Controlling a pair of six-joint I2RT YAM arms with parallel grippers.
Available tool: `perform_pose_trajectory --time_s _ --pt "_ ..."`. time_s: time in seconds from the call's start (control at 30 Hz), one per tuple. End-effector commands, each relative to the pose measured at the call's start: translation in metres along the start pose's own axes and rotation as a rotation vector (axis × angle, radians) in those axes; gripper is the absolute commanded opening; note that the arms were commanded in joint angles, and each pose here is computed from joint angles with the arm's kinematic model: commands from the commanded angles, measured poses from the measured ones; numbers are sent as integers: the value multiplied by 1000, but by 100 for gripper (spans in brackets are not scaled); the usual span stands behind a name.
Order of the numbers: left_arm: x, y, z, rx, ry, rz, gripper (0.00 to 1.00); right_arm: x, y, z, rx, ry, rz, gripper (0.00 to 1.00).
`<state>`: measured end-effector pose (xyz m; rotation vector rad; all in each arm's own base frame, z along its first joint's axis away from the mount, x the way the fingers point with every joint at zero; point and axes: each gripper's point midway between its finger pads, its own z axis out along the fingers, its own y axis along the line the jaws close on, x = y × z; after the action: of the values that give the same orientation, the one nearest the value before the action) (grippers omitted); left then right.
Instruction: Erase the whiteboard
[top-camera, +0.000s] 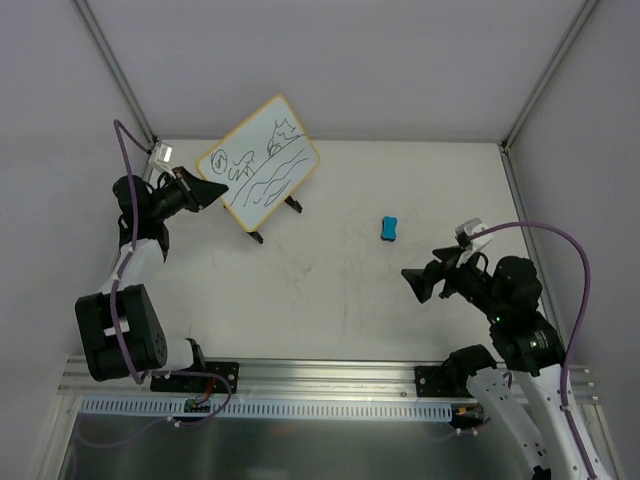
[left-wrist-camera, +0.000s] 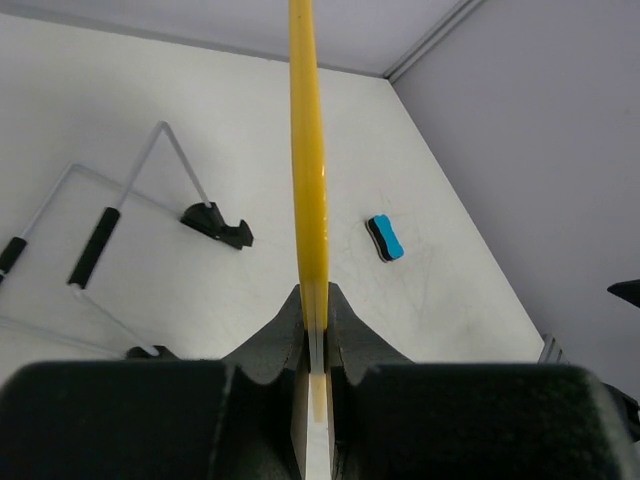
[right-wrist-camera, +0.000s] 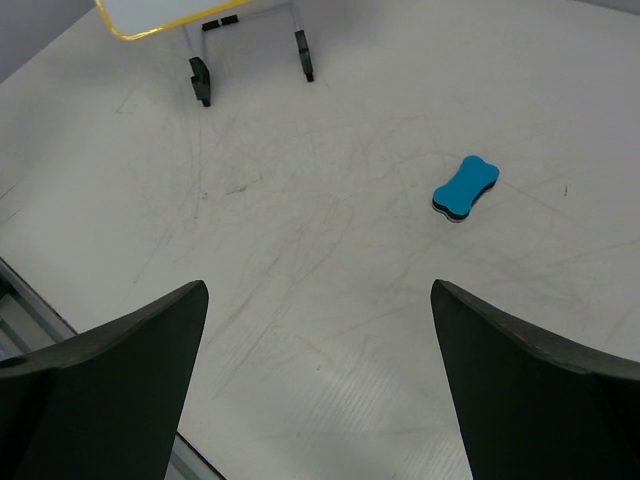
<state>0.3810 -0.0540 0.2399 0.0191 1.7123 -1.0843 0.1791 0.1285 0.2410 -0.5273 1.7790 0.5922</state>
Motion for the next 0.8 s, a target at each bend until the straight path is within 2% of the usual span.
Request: perform_pose_trajectory --time_s 0.0,0.1,0.13,0.3,0.4,0.6,0.63,0.77 --pt "-11 -47 3 11 -40 140 0 -29 -19 6 122 -53 76 99" --pt "0 -57 1 -39 -25 113 0 -25 -42 21 236 -29 174 98" --pt "1 -59 -1 -50 -29 102 0 -25 -52 24 288 -26 197 95" --pt "21 -83 -11 -34 32 78 0 -3 -89 55 460 109 291 88" --pt "38 -95 -16 -10 65 91 0 4 -111 70 568 147 298 85" --pt "73 -106 -29 41 115 63 0 6 -129 112 659 201 272 79" --pt "78 -106 -30 42 121 59 0 19 -130 125 666 255 259 79" --pt "91 -114 -38 71 143 41 0 35 -140 156 693 337 242 76"
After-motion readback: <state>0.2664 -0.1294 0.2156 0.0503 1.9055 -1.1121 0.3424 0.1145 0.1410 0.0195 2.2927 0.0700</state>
